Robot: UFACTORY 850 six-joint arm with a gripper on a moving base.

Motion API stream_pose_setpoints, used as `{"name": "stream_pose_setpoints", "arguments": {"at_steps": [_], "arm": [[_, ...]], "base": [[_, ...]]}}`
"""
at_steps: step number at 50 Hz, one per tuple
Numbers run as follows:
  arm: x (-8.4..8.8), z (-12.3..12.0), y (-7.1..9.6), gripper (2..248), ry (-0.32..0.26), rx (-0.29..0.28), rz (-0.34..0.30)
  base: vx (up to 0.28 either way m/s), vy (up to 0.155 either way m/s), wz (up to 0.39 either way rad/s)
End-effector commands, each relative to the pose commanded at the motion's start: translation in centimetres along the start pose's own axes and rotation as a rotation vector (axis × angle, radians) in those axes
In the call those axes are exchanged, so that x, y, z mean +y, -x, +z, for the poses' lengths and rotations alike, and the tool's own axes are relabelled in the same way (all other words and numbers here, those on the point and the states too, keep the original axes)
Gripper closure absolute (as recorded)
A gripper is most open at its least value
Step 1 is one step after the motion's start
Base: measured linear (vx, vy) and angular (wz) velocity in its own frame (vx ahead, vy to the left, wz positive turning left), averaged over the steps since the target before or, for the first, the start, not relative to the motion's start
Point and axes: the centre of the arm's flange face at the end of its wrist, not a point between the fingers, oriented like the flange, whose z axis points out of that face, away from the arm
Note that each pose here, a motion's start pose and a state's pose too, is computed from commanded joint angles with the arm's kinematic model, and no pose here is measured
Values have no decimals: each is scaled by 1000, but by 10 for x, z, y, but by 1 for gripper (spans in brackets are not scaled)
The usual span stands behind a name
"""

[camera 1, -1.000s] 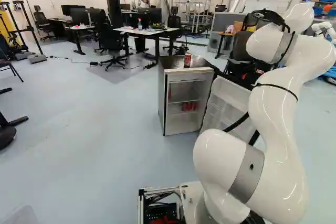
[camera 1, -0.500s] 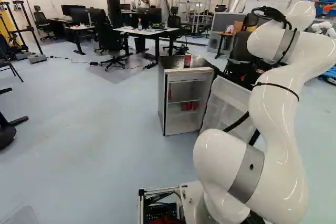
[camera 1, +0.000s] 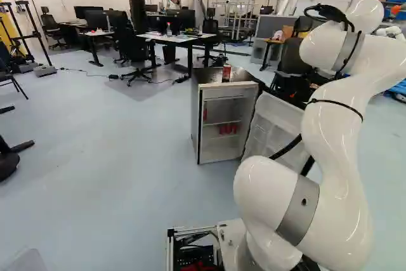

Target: Grab a drink from the fridge

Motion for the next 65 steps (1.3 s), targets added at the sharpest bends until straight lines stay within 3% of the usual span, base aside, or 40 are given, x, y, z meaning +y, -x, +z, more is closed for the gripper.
{"name": "stream_pose_setpoints", "arguments": {"at_steps": [38, 65], "arm": [[6, -2, 31, 3, 17, -150, 8], [-5, 0, 54, 3, 37, -186, -21]], "base": [[0, 0, 0], [0, 0, 0]]}}
